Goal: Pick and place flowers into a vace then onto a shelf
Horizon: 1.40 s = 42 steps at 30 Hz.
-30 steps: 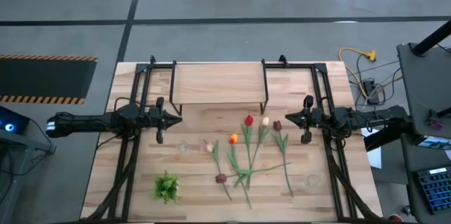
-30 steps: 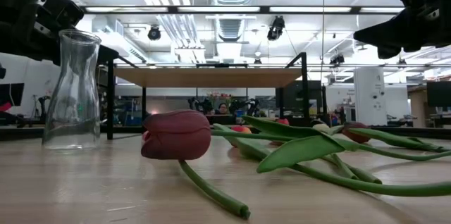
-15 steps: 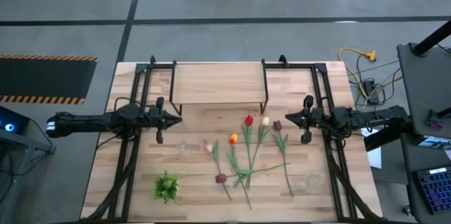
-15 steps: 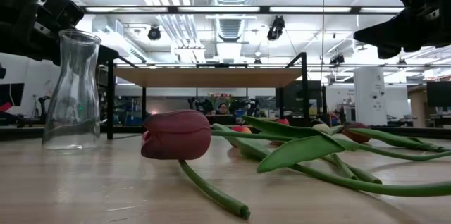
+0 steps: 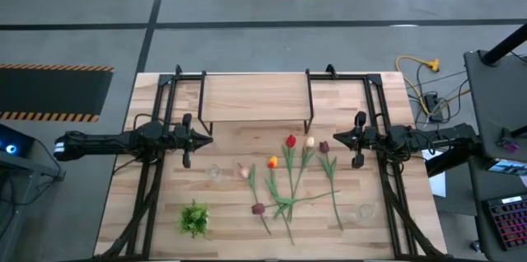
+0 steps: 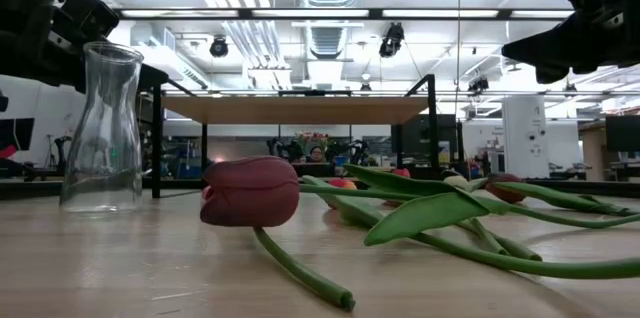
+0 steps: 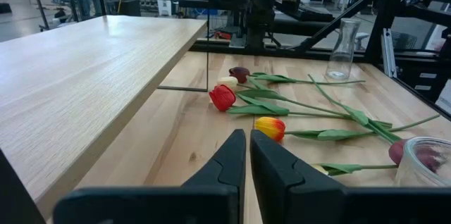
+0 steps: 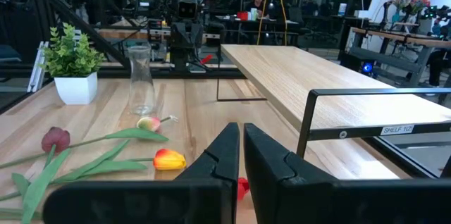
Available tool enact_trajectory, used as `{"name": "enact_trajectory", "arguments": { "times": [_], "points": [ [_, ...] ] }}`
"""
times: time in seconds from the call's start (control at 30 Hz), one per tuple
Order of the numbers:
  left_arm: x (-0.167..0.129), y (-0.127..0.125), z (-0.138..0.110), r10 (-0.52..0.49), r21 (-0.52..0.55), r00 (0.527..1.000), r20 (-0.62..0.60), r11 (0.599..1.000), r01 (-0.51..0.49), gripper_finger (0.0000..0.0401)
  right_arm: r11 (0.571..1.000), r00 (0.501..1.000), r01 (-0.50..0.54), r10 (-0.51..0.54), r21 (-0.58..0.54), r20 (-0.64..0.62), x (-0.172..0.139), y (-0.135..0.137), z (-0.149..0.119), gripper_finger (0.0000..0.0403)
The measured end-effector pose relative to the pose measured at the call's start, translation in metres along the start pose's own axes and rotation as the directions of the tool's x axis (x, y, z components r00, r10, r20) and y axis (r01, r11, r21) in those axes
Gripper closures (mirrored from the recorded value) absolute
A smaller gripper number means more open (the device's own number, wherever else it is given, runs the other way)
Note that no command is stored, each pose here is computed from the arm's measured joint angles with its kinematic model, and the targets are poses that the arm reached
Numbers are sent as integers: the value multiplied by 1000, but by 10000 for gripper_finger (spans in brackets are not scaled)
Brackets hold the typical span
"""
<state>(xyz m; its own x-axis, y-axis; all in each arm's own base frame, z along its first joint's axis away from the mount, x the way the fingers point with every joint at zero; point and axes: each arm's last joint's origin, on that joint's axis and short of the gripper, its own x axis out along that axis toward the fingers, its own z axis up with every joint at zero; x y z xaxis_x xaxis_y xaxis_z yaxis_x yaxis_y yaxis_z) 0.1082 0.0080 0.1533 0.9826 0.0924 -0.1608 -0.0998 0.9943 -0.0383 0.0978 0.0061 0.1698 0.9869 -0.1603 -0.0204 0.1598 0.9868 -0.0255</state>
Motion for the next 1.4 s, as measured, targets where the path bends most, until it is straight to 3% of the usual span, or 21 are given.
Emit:
{"name": "enact_trajectory", "arguments": {
  "times": [1.4],
  "points": [
    [0, 0, 0, 0, 0, 1000, 0, 1000, 0, 396, 1000, 1000, 0, 0, 16, 30, 0, 0, 3, 390]
  ]
}}
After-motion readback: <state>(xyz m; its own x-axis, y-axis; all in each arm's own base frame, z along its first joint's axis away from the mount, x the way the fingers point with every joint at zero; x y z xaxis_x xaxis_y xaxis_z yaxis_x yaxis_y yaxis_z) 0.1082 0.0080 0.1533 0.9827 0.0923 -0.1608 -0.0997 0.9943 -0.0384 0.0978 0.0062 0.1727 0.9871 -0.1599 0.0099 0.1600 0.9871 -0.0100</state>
